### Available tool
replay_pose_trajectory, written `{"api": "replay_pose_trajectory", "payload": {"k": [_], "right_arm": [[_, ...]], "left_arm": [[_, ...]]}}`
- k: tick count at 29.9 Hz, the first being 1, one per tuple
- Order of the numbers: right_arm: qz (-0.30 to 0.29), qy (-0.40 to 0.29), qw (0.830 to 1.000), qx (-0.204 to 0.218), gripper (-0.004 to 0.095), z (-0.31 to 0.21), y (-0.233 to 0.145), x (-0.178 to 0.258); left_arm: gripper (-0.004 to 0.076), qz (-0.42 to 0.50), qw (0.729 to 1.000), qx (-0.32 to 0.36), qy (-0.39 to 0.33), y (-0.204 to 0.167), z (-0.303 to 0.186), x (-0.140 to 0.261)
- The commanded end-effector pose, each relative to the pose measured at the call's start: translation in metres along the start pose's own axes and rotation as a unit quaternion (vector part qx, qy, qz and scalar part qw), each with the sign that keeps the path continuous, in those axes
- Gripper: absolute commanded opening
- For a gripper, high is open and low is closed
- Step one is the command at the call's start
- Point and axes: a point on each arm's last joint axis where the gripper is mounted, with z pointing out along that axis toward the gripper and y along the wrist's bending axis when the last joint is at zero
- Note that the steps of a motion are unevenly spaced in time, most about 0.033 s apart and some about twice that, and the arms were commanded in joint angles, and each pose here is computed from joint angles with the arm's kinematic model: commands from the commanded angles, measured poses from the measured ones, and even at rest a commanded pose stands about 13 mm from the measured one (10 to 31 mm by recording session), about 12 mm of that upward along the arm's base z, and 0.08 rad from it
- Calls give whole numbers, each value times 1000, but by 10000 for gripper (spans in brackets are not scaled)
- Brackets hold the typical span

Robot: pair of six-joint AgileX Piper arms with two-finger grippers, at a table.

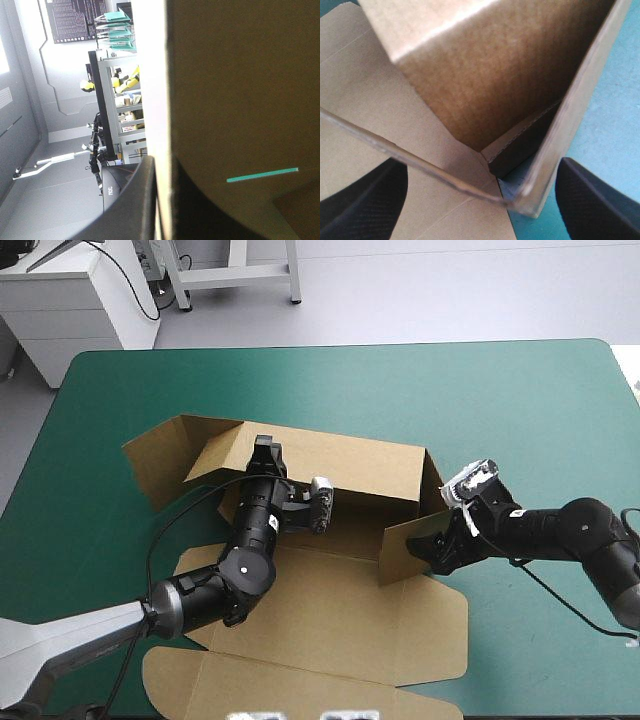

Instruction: Fold the box

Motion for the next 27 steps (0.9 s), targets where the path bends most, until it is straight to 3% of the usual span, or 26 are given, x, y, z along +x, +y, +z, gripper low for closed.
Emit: {"api": "replay_pose_trajectory", "payload": {"k": [1,5,10,21,27], "right_arm": [[18,-36,999,7,763,-8,3,-10],[46,-52,998,0,748,-2,5,-3],[45,-87,995,27,647,9,17,-1],[80,-164,977,111,647,36,32,-13],[98,-145,976,133,647,55,21,-9]], "left_arm": [[-8,-23,999,14,-32,3,-4,-5],[-8,-23,999,14,-32,3,-4,-6],[-8,-23,999,14,-32,3,-4,-6],[-8,-23,999,14,-30,3,-4,-5],[-8,-22,999,13,-32,3,-4,-5]]}}
